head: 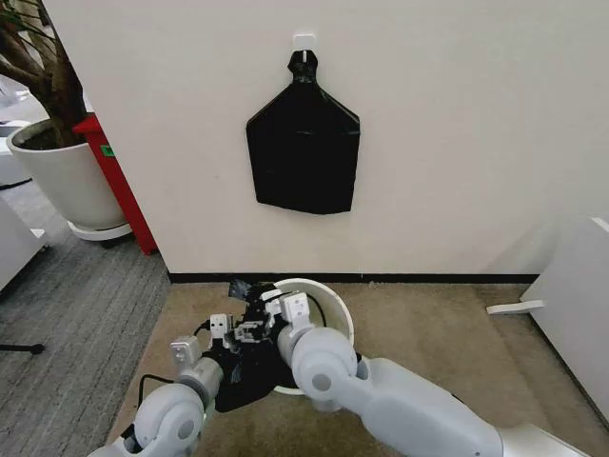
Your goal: Place the garbage bag over the trash bin.
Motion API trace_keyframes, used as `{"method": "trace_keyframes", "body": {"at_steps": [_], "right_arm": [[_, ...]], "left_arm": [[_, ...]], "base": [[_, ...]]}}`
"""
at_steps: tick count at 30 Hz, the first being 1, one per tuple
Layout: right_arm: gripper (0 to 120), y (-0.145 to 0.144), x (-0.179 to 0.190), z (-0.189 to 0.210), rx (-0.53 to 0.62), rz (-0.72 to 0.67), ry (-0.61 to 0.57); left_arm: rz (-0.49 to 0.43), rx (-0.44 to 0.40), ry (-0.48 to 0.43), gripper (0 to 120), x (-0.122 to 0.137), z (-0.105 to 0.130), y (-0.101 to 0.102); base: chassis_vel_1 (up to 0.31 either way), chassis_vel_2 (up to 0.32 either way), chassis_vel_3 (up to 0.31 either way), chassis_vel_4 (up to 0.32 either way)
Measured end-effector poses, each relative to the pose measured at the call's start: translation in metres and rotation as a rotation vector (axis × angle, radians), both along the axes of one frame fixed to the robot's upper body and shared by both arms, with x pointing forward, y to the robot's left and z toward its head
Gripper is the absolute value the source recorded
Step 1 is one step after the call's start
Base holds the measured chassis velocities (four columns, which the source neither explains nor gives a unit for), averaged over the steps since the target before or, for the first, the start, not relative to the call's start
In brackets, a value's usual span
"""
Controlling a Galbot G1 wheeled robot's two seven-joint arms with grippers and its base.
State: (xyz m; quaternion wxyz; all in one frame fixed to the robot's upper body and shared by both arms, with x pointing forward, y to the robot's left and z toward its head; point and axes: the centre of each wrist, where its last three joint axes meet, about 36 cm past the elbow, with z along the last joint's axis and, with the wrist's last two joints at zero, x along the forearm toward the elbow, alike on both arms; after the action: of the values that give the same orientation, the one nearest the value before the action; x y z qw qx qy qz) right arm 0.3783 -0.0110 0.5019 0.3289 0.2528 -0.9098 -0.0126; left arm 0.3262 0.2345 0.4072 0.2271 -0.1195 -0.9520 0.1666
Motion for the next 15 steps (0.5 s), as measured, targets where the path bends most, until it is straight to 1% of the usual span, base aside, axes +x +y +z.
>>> {"method": "trace_keyframes", "body": {"at_steps": [7,15], "right_arm": [[100,-0.0042,0.0042,0.0041,-0.003,-0.008,-0.015],[100,-0.0074,0.0063,-0.0050,-0.020,-0.018,-0.019]], "left_arm": [[0.000,-0.001,0.002,4,-0.0014,-0.0026,-0.0018],[0.004,-0.007,-0.013,4,-0.0017,0.0002,-0.0015]], "base": [[0.000,0.000,0.000,0.000],[0.000,0.000,0.000,0.000]]}}
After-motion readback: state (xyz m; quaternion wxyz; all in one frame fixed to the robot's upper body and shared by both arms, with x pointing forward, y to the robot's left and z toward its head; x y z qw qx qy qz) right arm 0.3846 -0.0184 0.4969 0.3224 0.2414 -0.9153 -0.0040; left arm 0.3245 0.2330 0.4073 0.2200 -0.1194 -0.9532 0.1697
